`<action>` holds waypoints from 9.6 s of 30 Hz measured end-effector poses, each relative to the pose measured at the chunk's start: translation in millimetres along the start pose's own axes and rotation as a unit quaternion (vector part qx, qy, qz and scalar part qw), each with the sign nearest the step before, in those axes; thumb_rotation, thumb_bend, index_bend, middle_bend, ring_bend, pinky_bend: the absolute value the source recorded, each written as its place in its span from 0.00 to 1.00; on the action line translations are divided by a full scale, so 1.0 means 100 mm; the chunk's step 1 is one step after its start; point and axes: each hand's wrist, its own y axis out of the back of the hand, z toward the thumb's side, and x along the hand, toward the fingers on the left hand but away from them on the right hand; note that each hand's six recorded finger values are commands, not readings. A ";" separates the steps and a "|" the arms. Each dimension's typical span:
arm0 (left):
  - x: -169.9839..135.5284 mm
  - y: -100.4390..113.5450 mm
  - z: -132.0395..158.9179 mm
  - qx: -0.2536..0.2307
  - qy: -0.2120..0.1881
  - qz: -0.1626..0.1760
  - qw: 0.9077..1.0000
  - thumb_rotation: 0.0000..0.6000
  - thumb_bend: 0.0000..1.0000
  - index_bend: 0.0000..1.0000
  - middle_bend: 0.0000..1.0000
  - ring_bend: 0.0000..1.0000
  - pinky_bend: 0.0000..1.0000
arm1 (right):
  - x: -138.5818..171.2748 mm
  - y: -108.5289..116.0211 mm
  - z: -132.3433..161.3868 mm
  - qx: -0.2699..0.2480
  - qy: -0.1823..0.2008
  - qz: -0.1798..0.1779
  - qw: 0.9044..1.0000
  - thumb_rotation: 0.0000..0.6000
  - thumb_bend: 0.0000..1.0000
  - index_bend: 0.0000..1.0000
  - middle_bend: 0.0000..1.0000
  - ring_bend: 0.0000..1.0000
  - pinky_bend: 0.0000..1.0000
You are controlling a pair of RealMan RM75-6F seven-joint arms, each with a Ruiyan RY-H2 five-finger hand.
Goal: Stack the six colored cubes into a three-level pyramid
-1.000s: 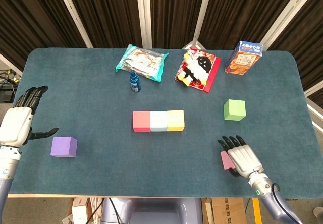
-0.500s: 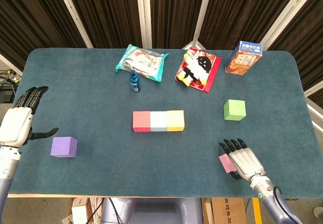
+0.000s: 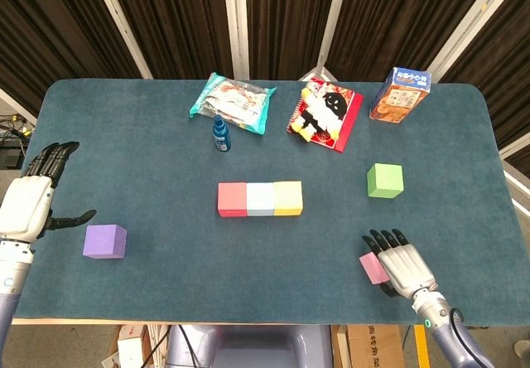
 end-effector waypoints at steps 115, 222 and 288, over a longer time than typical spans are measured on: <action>0.06 0.07 -0.14 -0.032 0.016 -0.005 0.999 1.00 0.14 0.00 0.05 0.04 0.11 | -1.16 1.96 2.22 -0.062 -0.034 -0.048 0.996 1.00 0.32 0.00 0.41 0.29 0.00; 0.06 0.02 -0.14 -0.022 0.015 -0.010 1.000 1.00 0.14 0.00 0.05 0.04 0.10 | -1.39 1.84 2.15 -0.026 -0.034 -0.067 0.997 1.00 0.32 0.00 0.41 0.30 0.00; 0.05 -0.01 -0.14 -0.018 0.014 -0.014 1.000 1.00 0.14 0.00 0.05 0.04 0.10 | -1.38 1.81 2.11 -0.005 -0.043 -0.063 0.997 1.00 0.32 0.00 0.41 0.30 0.00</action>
